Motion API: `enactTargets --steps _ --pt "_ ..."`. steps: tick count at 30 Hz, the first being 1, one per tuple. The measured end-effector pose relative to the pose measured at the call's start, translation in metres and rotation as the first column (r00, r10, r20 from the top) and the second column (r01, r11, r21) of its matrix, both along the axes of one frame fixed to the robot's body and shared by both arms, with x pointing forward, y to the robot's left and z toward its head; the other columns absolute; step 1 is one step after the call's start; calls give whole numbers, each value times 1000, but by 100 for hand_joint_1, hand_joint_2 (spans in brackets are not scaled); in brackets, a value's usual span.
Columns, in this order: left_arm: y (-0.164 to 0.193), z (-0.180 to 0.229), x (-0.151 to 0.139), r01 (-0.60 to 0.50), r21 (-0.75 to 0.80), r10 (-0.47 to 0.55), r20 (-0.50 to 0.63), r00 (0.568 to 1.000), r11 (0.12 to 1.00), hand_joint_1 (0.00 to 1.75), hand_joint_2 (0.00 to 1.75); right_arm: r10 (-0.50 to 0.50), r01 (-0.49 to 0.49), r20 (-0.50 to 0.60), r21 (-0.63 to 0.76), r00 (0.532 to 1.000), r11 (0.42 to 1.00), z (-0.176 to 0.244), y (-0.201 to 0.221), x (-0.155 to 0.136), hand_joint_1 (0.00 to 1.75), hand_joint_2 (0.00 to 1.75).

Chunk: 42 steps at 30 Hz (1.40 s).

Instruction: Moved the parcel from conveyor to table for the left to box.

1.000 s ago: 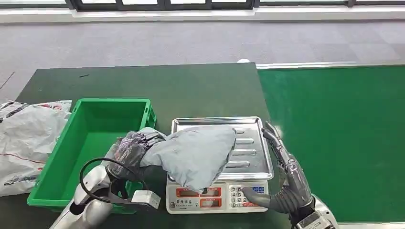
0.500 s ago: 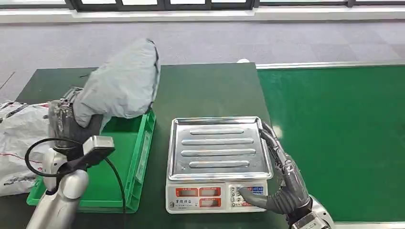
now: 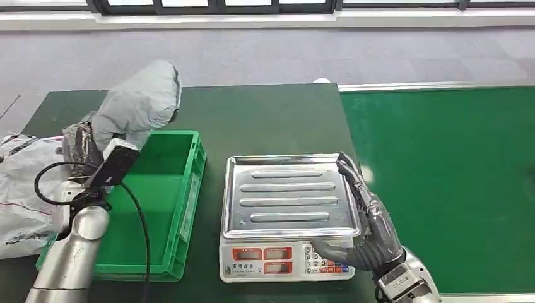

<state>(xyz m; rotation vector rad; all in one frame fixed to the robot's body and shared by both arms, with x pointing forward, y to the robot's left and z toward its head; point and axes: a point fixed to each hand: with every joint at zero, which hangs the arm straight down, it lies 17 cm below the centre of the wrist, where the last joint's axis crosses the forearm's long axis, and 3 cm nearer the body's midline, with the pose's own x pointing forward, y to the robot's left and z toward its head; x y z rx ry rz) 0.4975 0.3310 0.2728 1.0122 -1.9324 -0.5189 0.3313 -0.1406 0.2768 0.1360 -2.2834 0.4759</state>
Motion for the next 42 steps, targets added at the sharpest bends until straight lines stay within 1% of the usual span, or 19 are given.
enactTargets --steps 2,5,9,10,11,13,14,17,18,20,22,34,35,37,38,39,40,42 --pt "2 -29 5 -1 -1 1 -79 997 1000 175 175 4 -4 -9 -4 1000 1000 -2 1 1 0 175" --pt "4 -59 9 1 -18 -4 -174 985 1000 175 175 7 -7 -15 -7 1000 1000 -3 2 4 0 175" --pt "1 -107 1 15 -29 -24 -313 949 999 175 175 10 -10 -36 -14 999 1000 -9 3 6 0 175" --pt "-1 -119 -1 18 -23 -25 -348 937 1000 169 175 12 -13 -41 -16 999 1000 -11 4 6 0 175" --pt "-2 -127 -3 19 -23 -26 -371 928 1000 2 175 13 -14 -46 -17 999 1000 -13 5 7 0 175" --pt "-4 -139 -7 17 -37 -31 -404 914 999 0 175 12 -14 -63 -27 998 1000 -18 6 9 0 175" --pt "-6 -139 -6 18 -54 -38 -405 913 998 0 0 10 -12 -72 -34 997 999 -20 7 10 0 175" --pt "-7 -135 -6 3 -97 -40 -384 922 995 0 0 9 -13 -85 -41 996 999 -22 9 13 0 175" --pt "-5 -127 -7 -8 -131 -39 -353 935 991 0 0 7 -11 -88 -45 996 999 -23 9 14 0 175" --pt "-3 -106 -12 -15 -257 -51 -250 967 966 0 0 1 -5 -94 -50 996 999 -22 10 17 0 175" --pt "-3 -93 -17 -18 -329 -49 -196 979 944 0 0 -2 -3 -93 -51 996 999 -20 11 20 0 175" --pt "-12 -83 -28 0 -389 -64 -151 986 921 0 0 1 -6 -84 -50 996 999 -16 14 24 0 175" --pt "-11 -80 -30 11 -422 -71 -127 989 906 0 0 1 -5 -84 -50 996 999 -16 13 24 0 175" --pt "-5 -63 -42 81 -578 -93 8 996 812 0 0 -1 -2 -86 -42 996 999 -16 13 24 0 175" --pt "-3 -58 -51 102 -625 -84 58 995 774 0 0 -4 1 -87 -38 996 999 -16 13 24 0 175" --pt "3 -43 -66 133 -674 -49 143 989 727 0 0 -10 7 -88 -35 996 999 -17 12 23 0 175" --pt "4 -35 -76 146 -690 -26 181 983 709 0 0 -12 9 -90 -34 996 999 -18 11 22 0 175" --pt "0 -27 -86 161 -705 -16 208 978 691 0 0 -14 11 -95 -33 995 999 -20 11 22 0 175"
